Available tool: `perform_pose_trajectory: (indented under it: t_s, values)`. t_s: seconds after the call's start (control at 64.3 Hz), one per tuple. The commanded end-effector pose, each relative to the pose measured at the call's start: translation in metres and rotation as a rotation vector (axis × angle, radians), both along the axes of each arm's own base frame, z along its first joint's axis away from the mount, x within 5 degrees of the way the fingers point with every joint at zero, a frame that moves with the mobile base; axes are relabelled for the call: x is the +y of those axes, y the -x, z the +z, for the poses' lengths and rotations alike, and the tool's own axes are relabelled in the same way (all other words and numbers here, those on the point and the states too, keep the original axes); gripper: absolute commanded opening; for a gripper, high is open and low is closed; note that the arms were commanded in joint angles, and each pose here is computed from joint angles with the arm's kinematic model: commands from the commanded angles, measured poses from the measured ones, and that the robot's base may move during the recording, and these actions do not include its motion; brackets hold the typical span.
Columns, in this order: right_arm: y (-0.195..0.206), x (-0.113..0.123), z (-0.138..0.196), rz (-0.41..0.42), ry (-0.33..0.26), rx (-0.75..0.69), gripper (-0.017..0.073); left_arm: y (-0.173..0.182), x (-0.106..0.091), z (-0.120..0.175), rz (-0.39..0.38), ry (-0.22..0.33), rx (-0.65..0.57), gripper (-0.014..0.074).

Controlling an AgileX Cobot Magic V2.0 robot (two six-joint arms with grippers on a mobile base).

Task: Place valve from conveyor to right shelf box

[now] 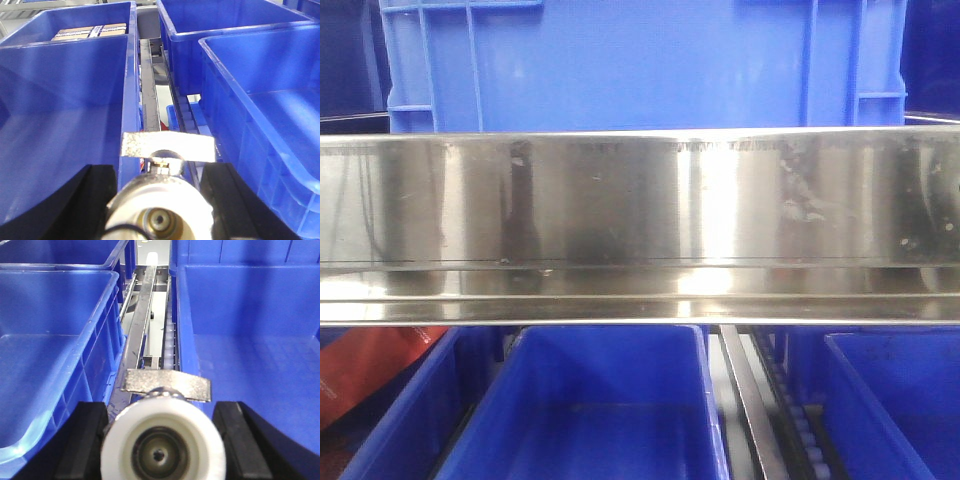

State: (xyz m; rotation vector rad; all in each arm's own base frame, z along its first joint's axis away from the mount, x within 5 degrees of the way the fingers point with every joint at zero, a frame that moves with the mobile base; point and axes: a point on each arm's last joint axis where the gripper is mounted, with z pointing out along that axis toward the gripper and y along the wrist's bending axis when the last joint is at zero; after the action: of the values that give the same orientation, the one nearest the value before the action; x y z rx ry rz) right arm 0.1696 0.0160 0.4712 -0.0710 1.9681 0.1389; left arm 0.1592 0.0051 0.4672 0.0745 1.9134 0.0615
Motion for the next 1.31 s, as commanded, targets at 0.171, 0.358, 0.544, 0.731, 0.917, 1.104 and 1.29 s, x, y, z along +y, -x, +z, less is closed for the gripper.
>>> perform_pose_trajectory:
  t_s: [0.171, 0.358, 0.544, 0.731, 0.917, 1.104, 1.29]
  values:
    - [0.003, -0.001, 0.013, -0.010, 0.003, -0.103, -0.0162, 0.001, -0.001, 0.007, -0.003, 0.011, -0.068, -0.0111]
    - [0.003, -0.001, 0.013, -0.010, 0.003, -0.103, -0.0162, 0.001, -0.001, 0.007, -0.003, 0.011, -0.068, -0.0111]
    - [0.003, -0.001, 0.013, -0.010, 0.003, -0.103, -0.0162, 0.001, -0.001, 0.007, -0.003, 0.011, -0.068, -0.0111]
    - [0.003, -0.001, 0.013, -0.010, 0.003, -0.103, -0.0162, 0.000, -0.001, 0.009, -0.002, 0.010, -0.083, -0.0111]
    - [0.003, -0.001, 0.013, -0.010, 0.003, -0.103, -0.0162, 0.000, -0.001, 0.010, -0.001, 0.010, -0.100, -0.0111]
    - [0.006, -0.001, 0.024, -0.006, -0.006, -0.136, -0.0162, -0.003, -0.004, 0.019, -0.022, 0.010, -0.150, -0.0111]
    - [-0.002, 0.015, 0.057, 0.106, 0.001, -0.226, -0.0162, -0.026, -0.033, 0.052, -0.180, 0.010, -0.194, -0.0111]
